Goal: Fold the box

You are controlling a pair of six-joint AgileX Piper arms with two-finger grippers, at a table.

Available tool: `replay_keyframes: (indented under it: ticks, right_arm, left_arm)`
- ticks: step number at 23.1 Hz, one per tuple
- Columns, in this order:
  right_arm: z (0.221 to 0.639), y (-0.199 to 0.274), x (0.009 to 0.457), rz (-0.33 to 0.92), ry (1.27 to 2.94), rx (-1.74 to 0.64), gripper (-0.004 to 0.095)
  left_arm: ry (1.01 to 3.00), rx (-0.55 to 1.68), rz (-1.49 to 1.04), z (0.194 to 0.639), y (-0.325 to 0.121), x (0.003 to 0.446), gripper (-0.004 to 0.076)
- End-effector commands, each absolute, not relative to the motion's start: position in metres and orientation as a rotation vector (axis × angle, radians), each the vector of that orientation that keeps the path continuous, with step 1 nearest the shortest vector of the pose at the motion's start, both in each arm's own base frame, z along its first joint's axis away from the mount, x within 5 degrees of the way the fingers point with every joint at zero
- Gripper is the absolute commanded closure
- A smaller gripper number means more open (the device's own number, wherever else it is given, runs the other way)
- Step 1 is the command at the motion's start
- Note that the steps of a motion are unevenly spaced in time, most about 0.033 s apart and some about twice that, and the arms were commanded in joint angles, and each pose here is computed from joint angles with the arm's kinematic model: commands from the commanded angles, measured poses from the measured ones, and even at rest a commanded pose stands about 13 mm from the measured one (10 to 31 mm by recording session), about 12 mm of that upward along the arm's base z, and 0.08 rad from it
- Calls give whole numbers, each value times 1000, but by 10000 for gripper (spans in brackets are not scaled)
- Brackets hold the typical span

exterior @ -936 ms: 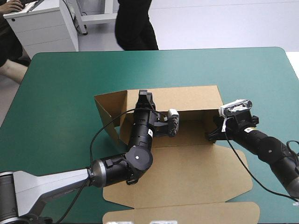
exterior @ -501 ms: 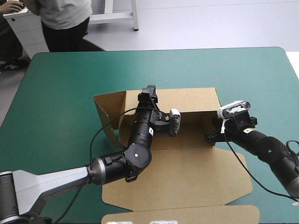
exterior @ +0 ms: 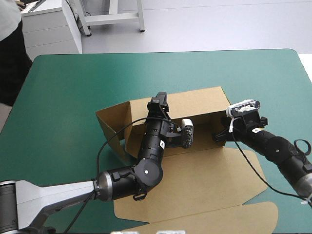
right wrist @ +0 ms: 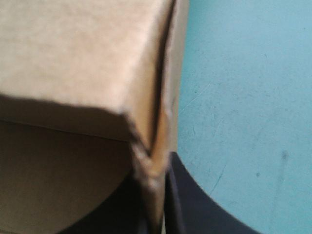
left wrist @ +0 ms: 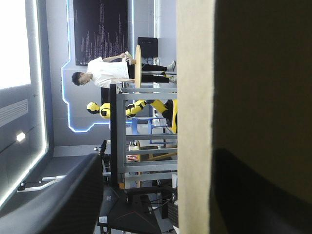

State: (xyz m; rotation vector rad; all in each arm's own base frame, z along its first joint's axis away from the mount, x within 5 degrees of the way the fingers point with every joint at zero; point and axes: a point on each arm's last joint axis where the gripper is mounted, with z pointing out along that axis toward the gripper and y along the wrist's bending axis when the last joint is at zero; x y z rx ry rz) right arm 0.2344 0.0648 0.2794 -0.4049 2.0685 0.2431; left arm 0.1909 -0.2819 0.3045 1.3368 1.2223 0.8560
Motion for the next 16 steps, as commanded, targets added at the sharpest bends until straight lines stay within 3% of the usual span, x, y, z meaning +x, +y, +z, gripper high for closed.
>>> replay_keyframes:
  ticks: [1, 10, 12, 14, 16]
  right_arm:
    - [303, 68, 260, 244, 1995, -329, 924]
    - [296, 77, 303, 251, 2034, -306, 924]
    - [296, 77, 303, 251, 2034, -306, 925]
    - [296, 77, 303, 247, 2032, -309, 925]
    - [296, 77, 303, 247, 2032, -309, 925]
  left_arm:
    - [1167, 1208, 892, 334, -279, 178, 259]
    - [1206, 1234, 837, 330, -286, 160, 281]
    - [1227, 1307, 857, 325, -285, 160, 454]
    - [1231, 1397, 840, 320, -287, 158, 716]
    - [1241, 1493, 783, 318, -288, 154, 703]
